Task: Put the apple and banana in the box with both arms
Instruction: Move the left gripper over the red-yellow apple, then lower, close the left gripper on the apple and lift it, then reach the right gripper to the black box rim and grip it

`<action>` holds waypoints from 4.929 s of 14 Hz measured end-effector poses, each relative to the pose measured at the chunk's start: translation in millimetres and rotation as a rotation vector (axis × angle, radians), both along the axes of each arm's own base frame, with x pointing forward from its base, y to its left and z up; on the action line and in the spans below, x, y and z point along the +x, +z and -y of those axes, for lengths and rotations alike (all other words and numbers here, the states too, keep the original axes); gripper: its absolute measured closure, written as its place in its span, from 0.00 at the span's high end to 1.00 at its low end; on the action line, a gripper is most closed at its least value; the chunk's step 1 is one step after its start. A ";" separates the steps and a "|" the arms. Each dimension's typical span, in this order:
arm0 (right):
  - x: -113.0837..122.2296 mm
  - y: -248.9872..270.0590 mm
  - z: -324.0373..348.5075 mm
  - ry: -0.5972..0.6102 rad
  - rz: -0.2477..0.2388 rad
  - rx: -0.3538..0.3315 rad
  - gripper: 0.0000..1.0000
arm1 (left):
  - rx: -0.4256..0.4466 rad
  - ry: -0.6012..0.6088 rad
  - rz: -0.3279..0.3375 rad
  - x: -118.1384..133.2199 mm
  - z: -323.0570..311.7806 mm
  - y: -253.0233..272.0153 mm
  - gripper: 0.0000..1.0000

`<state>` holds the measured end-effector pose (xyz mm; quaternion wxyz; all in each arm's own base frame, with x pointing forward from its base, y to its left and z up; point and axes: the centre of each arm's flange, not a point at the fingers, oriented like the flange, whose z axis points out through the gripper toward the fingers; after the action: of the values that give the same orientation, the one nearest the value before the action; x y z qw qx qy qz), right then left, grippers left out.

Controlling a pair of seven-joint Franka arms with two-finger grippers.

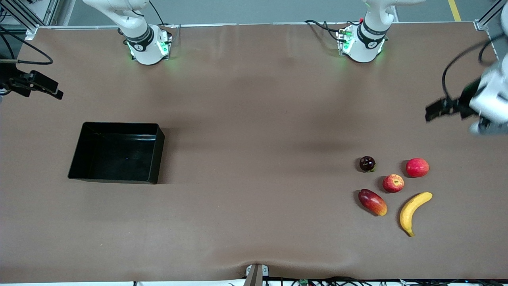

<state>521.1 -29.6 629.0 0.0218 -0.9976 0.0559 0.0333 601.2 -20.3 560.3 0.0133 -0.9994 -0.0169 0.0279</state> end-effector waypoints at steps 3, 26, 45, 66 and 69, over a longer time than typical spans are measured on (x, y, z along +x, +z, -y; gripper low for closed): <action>0.9 -1.6 0.2 0.000 -0.003 0.000 1.00 | -0.009 -0.046 0.001 40.0 -11.8 -80.9 1.00; 1.4 -2.8 3.4 -0.006 -0.006 0.001 1.00 | -0.059 -0.126 0.044 72.1 -39.9 -346.6 0.94; 2.2 -4.9 8.3 -0.015 -0.010 0.001 1.00 | -0.055 -0.071 0.073 84.7 -14.0 -202.7 0.72; 59.8 -114.1 85.8 -0.144 -0.110 0.038 1.00 | -0.025 -0.026 -0.030 32.5 70.0 -101.2 0.72; 79.1 -162.9 96.3 -0.157 -0.135 0.044 1.00 | -0.017 -0.021 -0.031 30.5 78.6 -100.2 0.72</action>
<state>600.2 -125.9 466.1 0.0423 -0.9850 0.1344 0.0997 631.7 -99.0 460.1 0.0052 -0.9990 -0.0058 0.0431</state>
